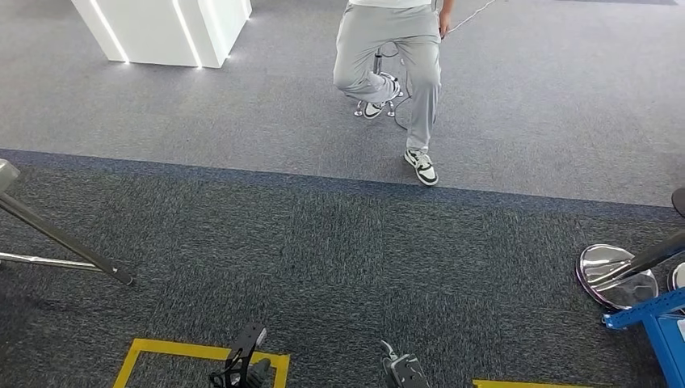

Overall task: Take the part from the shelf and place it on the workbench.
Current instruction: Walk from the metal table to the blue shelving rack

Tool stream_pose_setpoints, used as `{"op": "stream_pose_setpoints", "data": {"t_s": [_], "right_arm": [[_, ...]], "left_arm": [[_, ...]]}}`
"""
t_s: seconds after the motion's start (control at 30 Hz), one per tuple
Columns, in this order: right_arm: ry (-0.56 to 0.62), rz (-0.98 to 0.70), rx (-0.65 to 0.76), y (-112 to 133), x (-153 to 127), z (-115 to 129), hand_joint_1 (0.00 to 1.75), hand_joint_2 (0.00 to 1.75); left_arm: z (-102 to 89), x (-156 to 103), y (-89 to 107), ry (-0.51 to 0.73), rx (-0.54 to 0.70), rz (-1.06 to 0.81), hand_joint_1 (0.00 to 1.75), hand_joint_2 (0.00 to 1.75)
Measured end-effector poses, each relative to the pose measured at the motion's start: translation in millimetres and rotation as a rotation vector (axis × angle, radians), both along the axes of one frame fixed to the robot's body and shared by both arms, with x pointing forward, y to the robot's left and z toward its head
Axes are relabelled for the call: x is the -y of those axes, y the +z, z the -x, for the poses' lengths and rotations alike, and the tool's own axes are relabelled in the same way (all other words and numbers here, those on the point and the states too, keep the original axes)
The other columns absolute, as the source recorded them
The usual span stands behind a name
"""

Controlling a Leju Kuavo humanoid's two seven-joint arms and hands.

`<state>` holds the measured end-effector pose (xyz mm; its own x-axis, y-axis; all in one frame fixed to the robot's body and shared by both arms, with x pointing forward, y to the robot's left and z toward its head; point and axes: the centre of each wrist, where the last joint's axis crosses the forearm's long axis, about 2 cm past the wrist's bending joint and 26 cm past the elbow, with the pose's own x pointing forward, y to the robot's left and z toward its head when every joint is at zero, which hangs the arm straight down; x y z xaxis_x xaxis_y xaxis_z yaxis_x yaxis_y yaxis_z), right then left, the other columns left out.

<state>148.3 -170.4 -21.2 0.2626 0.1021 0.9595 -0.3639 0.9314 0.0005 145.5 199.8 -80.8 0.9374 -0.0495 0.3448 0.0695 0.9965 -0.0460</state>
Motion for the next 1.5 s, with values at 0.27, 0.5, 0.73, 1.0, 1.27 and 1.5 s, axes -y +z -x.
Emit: {"op": "stream_pose_setpoints", "data": {"t_s": [0.27,0.5,0.73,1.0,1.27,1.5], "right_arm": [[-0.006,0.007,0.001,-0.4,-0.7,1.4,0.0,0.0],[-0.003,0.031,0.014,-4.5,-2.3,5.5,0.0,0.0],[-0.001,0.044,0.023,-6.5,-5.9,6.2,0.0,0.0],[0.001,0.043,0.022,-6.1,-9.1,2.2,0.0,0.0],[0.009,0.056,0.019,-4.4,-10.2,-1.6,0.0,0.0],[0.009,0.068,0.019,-4.0,-10.0,-2.5,0.0,0.0]], "left_arm": [[-1.2,0.3,0.4,0.0,0.007,0.003,0.0,0.0],[3.5,-0.4,-1.2,0.0,0.008,0.002,0.0,0.0],[4.2,0.3,-1.3,-0.006,0.013,-0.003,0.0,0.0],[5.6,-0.1,-1.8,-0.015,0.012,0.008,0.0,0.0],[3.4,-0.6,-1.2,-0.016,0.017,0.006,0.0,0.0],[3.8,-0.6,-1.4,-0.018,0.016,0.004,0.0,0.0]]}}
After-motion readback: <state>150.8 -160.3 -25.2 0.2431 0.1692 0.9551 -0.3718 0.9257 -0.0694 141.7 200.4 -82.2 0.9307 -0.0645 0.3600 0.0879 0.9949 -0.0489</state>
